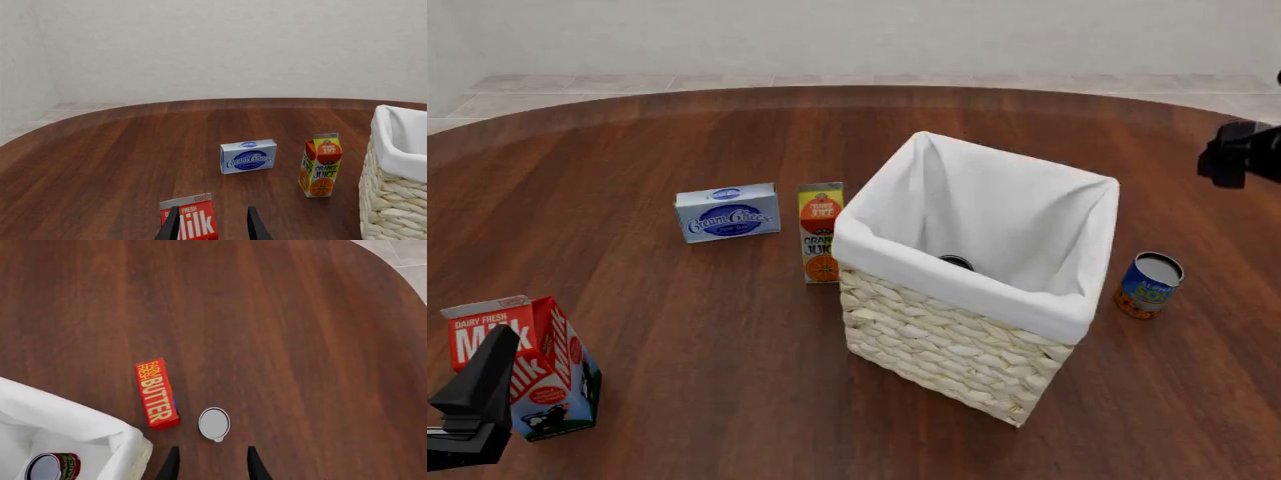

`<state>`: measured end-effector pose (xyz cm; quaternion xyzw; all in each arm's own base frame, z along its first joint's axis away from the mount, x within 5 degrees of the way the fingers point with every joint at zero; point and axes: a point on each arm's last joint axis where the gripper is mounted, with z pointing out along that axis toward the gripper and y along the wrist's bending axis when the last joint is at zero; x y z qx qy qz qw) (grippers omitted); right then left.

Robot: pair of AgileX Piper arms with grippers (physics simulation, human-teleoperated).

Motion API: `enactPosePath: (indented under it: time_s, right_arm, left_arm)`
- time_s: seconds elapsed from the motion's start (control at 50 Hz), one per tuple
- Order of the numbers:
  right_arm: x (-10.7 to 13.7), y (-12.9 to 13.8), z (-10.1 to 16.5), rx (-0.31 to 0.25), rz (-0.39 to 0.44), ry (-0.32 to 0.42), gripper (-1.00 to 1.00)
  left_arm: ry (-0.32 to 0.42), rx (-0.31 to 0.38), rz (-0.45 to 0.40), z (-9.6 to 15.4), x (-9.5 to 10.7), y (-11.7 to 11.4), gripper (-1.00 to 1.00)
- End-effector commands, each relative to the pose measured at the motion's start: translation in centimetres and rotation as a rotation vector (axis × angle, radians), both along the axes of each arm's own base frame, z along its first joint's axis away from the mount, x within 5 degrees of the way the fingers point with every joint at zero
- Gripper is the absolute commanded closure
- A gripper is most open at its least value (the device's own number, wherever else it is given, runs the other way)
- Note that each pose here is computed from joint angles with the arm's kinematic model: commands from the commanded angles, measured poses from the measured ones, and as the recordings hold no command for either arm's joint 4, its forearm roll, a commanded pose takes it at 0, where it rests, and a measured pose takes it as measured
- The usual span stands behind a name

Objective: Pick up the alphabet soup and the tomato sauce, and put them in the basket.

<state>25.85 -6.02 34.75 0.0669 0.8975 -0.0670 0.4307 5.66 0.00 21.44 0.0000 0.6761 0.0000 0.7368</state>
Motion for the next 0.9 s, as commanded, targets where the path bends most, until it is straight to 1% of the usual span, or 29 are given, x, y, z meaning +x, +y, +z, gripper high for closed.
enactPosePath:
  time_s: [0.02, 0.18, 0.42, 0.56, 0.9]
  right_arm:
    - [0.3, -0.3, -1.1, 0.014, -0.02, 0.002, -1.0]
    - [0.7, -0.8, -2.4, 0.01, -0.028, 0.019, -1.0]
    - [1.1, -0.7, -4.4, 0.008, -0.013, 0.043, -1.0]
    - [1.5, -0.6, -5.8, 0.02, -0.014, 0.055, -1.0]
    - [1.8, -0.7, -8.0, 0.022, -0.013, 0.075, -1.0]
  left_arm:
    - [0.0, 0.0, 0.0, 0.0, 0.0, 0.0, -1.0]
    - [0.0, 0.0, 0.0, 0.0, 0.0, 0.0, -1.0]
    - [0.0, 0.0, 0.0, 0.0, 0.0, 0.0, -1.0]
    - [0.0, 0.0, 0.0, 0.0, 0.0, 0.0, -1.0]
    - [0.0, 0.0, 0.0, 0.0, 0.0, 0.0, -1.0]
